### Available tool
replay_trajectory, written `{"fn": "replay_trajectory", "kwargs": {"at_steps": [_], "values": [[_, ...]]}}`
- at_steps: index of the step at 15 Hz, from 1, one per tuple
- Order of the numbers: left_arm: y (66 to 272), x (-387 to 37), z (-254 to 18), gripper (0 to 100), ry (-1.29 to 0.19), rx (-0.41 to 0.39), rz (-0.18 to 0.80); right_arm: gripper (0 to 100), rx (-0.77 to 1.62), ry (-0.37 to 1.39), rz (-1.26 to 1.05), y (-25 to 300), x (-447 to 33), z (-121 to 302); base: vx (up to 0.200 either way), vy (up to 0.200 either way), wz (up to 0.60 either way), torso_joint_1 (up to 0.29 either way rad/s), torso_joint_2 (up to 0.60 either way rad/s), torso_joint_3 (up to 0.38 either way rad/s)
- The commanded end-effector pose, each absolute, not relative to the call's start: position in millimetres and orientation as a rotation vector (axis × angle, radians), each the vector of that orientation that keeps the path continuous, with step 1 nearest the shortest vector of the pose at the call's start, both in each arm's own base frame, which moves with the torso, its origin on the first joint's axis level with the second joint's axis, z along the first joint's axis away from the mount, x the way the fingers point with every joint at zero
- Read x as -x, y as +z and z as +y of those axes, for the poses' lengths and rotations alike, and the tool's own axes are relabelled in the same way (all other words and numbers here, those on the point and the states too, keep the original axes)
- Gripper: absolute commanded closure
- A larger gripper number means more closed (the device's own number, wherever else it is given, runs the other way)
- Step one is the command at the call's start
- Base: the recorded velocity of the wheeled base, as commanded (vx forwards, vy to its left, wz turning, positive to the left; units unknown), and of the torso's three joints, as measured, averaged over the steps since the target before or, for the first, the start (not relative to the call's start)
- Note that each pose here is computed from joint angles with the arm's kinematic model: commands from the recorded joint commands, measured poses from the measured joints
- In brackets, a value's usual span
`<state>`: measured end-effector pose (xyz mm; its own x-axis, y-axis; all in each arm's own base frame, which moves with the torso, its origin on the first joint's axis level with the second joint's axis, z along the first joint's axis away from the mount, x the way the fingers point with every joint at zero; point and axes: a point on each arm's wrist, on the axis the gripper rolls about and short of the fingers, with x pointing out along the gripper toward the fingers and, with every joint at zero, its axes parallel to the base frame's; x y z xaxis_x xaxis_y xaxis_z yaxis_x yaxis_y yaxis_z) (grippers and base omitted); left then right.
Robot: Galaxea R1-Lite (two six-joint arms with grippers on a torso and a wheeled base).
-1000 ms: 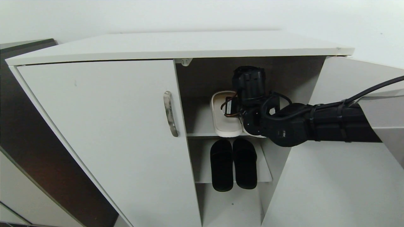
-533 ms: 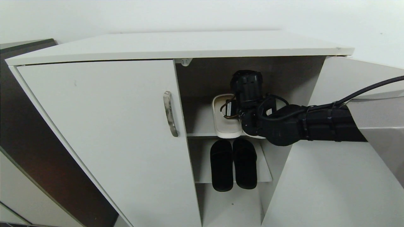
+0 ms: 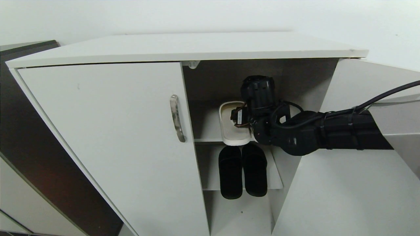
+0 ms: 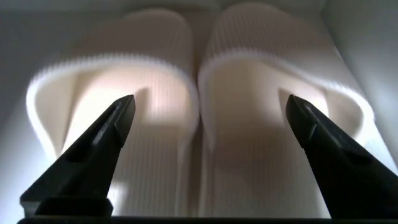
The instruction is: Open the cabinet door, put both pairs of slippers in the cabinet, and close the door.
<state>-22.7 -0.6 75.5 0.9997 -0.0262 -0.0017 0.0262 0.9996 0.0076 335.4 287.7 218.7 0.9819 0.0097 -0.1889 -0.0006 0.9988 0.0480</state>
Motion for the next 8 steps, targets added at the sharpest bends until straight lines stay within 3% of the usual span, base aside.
{"fn": "replay_trajectory", "kwargs": {"at_steps": [1, 4, 7, 8], "values": [[75.5, 22.7, -0.6, 100, -0.026, -0.008, 0.001, 0, -0.052, 0.027, 0.185, 233.6, -304.9, 279.2, 0.0, 0.0, 0.0, 0.0, 0.0, 0.0], [75.5, 22.7, -0.6, 100, -0.026, -0.008, 0.001, 0, -0.049, 0.049, 0.177, 239.2, -264.4, 263.6, 0.0, 0.0, 0.0, 0.0, 0.0, 0.0], [75.5, 22.7, -0.6, 100, -0.026, -0.008, 0.001, 0, -0.048, 0.096, 0.172, 225.0, -236.3, 256.1, 0.0, 0.0, 0.0, 0.0, 0.0, 0.0], [75.5, 22.7, -0.6, 100, -0.026, -0.008, 0.001, 100, -0.05, 0.11, 0.171, 219.9, -229.6, 254.7, 0.0, 0.0, 0.0, 0.0, 0.0, 0.0]]}}
